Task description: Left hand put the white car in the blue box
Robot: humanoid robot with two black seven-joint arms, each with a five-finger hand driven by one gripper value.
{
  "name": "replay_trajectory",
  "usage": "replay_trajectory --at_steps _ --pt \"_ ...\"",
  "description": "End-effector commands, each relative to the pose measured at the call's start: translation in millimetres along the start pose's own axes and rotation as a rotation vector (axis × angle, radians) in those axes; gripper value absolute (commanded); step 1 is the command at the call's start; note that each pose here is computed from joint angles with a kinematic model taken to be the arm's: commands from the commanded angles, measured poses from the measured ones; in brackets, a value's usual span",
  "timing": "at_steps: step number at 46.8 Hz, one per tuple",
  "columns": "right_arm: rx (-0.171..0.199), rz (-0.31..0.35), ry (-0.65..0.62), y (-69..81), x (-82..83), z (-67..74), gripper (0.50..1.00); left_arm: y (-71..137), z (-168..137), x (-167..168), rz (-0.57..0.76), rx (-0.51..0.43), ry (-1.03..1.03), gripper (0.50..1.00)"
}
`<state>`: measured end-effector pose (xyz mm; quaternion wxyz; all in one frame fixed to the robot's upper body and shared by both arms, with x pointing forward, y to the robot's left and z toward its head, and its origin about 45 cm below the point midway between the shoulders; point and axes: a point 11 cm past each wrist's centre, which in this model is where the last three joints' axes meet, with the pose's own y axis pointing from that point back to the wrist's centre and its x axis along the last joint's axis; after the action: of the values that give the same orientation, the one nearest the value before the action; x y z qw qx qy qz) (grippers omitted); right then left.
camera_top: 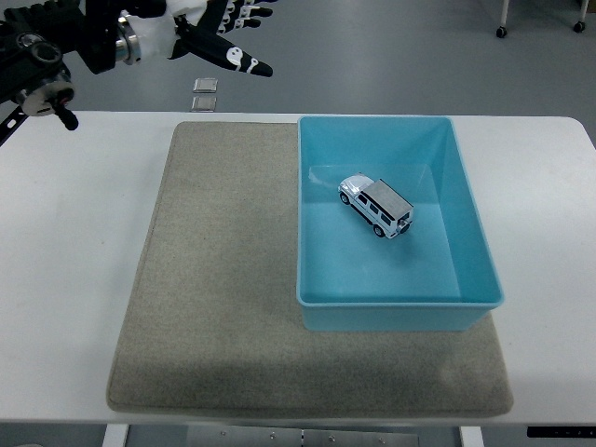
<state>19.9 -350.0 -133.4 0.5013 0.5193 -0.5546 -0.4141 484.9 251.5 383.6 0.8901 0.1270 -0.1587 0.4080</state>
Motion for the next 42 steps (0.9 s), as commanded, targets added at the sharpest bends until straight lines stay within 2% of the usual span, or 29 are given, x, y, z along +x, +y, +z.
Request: replay_trajectory --at_steps 1,9,23,30,42 --pt "0.0 0.0 0.001 0.0 0.0 0.0 0.936 22.4 -10.7 19.0 0.034 0.001 0.107 1.0" --pt "0.0 0.0 -0.001 0.0 0.0 0.0 0.936 54.3 -41.5 33.6 0.064 0.01 0.279 1.0" --pt "0.0 0.0 0.001 0.0 0.0 0.0 0.936 86.7 -90.6 42.3 0.149 -0.052 0.607 1.0" --pt "0.0 0.0 -0.001 0.0 0.0 0.0 0.936 93.7 -110.9 40.1 0.184 -0.029 0.65 1.0" --pt "0.0 0.0 -0.001 0.0 0.0 0.0 0.936 99.8 -123.6 35.8 0.214 -0.044 0.743 1.0"
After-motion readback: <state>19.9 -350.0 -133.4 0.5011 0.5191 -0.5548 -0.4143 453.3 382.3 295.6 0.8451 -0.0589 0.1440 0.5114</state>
